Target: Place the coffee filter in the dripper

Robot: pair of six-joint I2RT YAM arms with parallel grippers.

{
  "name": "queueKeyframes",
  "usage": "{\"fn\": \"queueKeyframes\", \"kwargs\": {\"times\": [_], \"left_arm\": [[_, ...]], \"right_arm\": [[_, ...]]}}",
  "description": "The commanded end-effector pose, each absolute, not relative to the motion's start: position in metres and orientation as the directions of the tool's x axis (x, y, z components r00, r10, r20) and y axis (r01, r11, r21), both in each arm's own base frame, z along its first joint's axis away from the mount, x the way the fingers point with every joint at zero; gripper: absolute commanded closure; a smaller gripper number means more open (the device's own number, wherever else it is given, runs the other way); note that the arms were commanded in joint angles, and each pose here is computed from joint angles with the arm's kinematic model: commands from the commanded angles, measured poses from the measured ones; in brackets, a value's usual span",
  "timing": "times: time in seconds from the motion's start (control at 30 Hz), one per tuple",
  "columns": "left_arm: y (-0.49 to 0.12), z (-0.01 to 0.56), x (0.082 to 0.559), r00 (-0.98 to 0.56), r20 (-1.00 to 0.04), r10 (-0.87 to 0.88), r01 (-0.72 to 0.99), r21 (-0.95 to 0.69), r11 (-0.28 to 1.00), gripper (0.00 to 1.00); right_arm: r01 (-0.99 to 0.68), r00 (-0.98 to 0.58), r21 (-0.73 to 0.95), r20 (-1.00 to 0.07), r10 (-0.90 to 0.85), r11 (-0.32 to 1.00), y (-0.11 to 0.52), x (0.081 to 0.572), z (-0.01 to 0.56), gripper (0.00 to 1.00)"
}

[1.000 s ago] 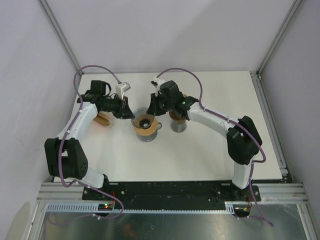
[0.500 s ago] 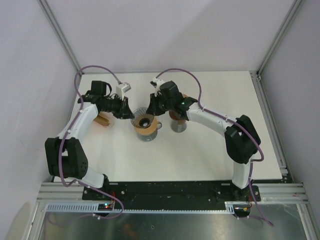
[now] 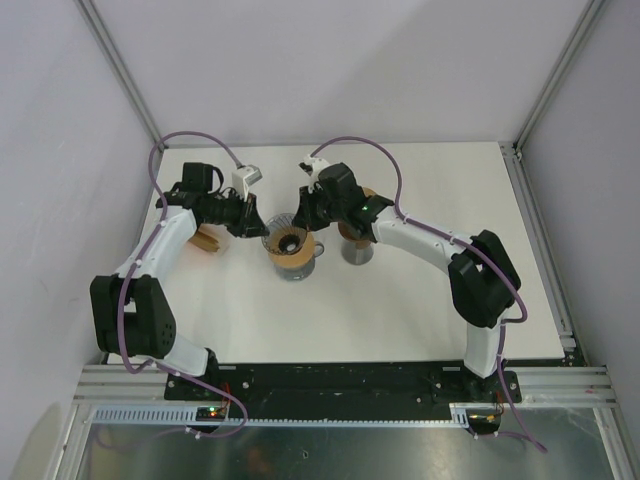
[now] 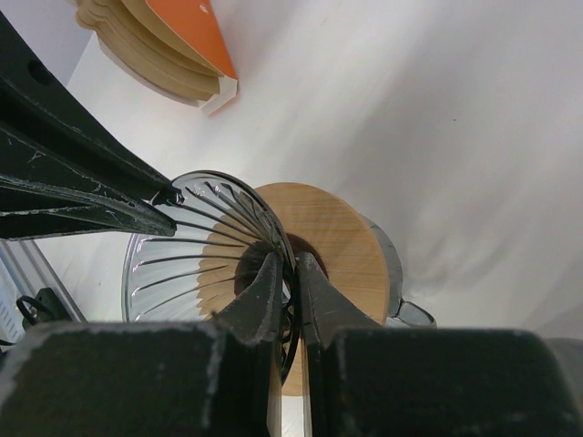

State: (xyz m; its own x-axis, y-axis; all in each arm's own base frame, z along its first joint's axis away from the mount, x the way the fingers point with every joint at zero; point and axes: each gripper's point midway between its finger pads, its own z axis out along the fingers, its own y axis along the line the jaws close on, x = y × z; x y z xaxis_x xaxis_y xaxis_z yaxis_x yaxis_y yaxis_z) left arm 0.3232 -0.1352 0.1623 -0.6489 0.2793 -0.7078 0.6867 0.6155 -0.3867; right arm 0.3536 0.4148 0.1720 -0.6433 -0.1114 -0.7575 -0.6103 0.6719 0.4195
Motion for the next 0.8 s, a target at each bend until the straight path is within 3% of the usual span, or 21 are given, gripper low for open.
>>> {"fn": "queueKeyframes", "kwargs": {"times": [0.0, 0.77], "left_arm": [[-0.147, 0.14, 0.294, -0.683, -0.645, 0.344, 0.701, -0.444, 0.558, 1.0], [-0.159, 0.171, 0.3, -0.639, -0.696, 0.328, 0.73, -0.415, 0.543, 1.0]], "right_arm": [[-0.58, -0.691, 0.32, -0.68, -0.245, 0.749, 0.401, 0.346, 0.085, 1.0], [-0.53, -0.735, 0.221, -0.602, -0.313, 0.819, 0.379, 0.333, 0.036, 1.0]]}}
